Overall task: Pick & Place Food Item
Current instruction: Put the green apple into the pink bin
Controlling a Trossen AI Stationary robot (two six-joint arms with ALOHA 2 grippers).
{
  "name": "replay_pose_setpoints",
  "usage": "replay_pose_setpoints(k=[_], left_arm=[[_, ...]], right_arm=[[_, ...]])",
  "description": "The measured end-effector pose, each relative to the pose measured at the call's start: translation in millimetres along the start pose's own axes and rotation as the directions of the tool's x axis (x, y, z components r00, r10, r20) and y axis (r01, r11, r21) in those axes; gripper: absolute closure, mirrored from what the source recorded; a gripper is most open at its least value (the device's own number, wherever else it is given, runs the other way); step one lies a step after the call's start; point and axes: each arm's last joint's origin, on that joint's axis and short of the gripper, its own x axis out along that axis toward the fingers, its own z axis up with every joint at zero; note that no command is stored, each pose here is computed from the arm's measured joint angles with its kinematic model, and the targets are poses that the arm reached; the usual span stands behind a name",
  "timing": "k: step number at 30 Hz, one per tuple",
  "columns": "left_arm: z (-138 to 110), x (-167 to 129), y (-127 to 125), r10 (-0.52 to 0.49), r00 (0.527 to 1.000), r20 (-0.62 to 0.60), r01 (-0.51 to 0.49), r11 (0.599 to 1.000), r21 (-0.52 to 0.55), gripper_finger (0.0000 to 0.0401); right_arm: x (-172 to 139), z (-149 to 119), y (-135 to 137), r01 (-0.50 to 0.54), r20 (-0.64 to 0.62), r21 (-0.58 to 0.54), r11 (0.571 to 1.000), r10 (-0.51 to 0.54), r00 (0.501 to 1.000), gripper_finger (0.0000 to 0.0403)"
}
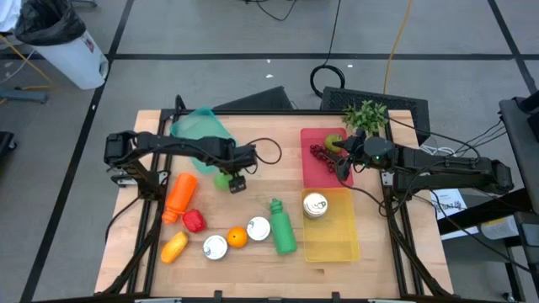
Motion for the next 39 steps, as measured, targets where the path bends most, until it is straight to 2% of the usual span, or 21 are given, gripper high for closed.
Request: replay_pose_setpoints(k=[3,7,11,14,19,24,29,36,39], left_arm=[[12,-14,-3,-0.011,0.998,0.058,0.010,1.000,0.016,0.0083],[21,-34,-7,-0.019,0.996,0.089,0.010,0.995,0.101,0.0085],[13,-46,-11,-0.003,1.000,-0.012,0.005,0.985,0.175,0.0093],[1,-48,-15,-0.003,0.991,-0.132,0.025,0.986,0.164,0.0097],[-17,-53,-20,-0.002,0.953,-0.302,0.018,0.999,0.051,0.0098],[-20,-51,-26,-0.003,0.952,-0.306,-0.039,0.990,-0.132,0.0098],[-18,-40,-31,-0.052,0.964,-0.261,-0.052,0.924,-0.378,0.0098],[-8,-34,-36,-0.091,0.987,-0.131,0.007,0.844,-0.536,0.0082],[-9,-31,-36,-0.075,0.983,-0.170,-0.037,0.817,-0.575,0.0071]], right_arm=[[0,0,0,0.000,0.000,0.008,1.000,0.000,1.000,0.0206],[0,0,0,0.000,-0.002,0.012,1.000,0.000,1.000,0.0206],[0,0,0,0.000,-0.004,0.017,1.000,0.000,1.000,0.0206],[0,0,1,-0.020,-0.006,0.017,1.000,0.020,1.000,0.0206],[0,-1,1,-0.051,-0.009,0.017,0.999,0.051,0.999,0.0206],[0,0,1,-0.050,-0.007,0.016,0.999,0.051,0.999,0.0206],[0,0,2,-0.051,0.000,0.009,0.999,0.051,0.999,0.0206],[0,0,1,-0.050,0.000,0.004,0.999,0.050,0.999,0.0206],[0,0,1,-0.050,0.000,0.001,0.999,0.050,0.999,0.0206]])
